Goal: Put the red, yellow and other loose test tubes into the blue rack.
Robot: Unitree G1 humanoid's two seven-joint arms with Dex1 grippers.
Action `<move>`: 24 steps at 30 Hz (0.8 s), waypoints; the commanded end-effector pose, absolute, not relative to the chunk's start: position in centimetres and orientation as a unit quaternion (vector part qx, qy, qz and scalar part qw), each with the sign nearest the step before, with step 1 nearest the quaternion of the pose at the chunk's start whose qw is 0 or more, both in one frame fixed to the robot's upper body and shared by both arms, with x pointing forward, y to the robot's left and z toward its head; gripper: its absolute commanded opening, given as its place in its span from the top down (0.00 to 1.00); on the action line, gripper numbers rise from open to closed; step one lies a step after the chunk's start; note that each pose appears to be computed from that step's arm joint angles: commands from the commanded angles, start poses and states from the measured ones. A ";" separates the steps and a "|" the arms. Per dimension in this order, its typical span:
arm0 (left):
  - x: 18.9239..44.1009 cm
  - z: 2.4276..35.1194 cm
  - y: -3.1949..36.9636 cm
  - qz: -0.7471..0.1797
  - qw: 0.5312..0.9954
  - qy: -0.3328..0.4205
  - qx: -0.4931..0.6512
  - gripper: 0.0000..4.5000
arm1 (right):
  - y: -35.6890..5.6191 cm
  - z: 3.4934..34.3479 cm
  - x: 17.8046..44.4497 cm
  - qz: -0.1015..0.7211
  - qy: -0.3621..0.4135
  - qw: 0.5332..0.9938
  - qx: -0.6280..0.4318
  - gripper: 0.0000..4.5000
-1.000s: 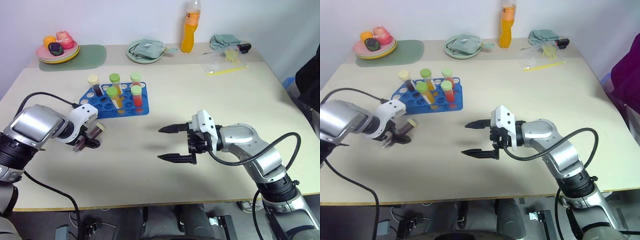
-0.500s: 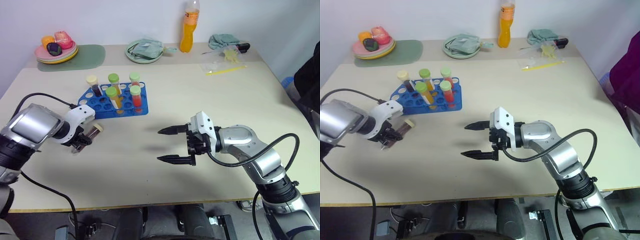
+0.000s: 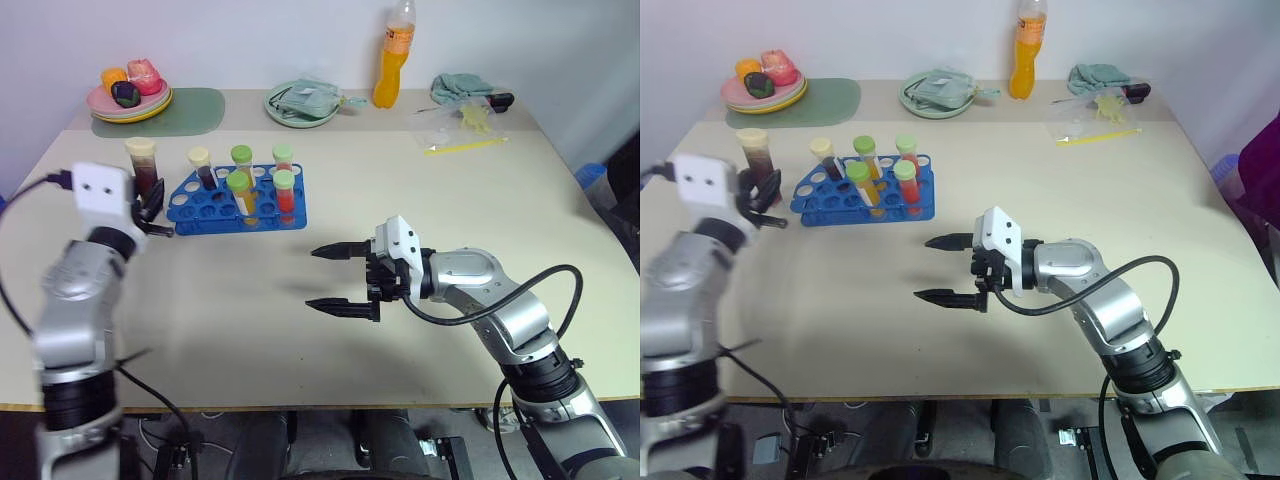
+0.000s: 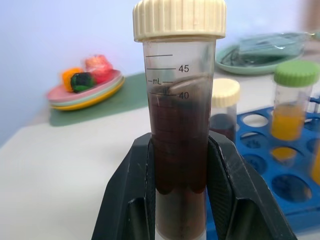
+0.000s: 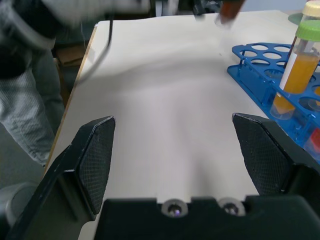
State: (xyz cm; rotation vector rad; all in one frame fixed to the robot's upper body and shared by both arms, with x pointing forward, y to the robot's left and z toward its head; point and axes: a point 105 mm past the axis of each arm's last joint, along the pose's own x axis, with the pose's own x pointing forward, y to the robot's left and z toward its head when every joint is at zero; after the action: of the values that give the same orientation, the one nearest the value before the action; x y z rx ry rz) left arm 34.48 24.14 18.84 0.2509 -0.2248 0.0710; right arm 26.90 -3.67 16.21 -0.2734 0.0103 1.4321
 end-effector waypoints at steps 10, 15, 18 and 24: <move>37.8 18.0 22.6 0.067 0.971 -0.203 0.101 0.83 | -3.4 17.3 27.1 0.642 -0.026 0.755 -0.134 0.08; 37.9 17.1 22.3 0.046 0.977 -0.191 0.083 0.83 | -3.5 17.3 27.1 0.637 -0.025 0.759 -0.134 0.08; 37.8 16.9 21.7 0.032 0.979 -0.190 0.072 0.83 | -3.6 17.3 27.1 0.636 -0.025 0.760 -0.133 0.08; 37.8 16.1 21.2 0.029 0.982 -0.180 0.051 0.83 | -3.5 17.3 27.1 0.637 -0.026 0.759 -0.133 0.08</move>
State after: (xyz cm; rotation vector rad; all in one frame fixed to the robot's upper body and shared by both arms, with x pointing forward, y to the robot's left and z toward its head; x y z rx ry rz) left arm 38.11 21.54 15.86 0.1138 -0.3440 0.0708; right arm 27.53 -3.56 16.10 -0.2716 0.0072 1.3799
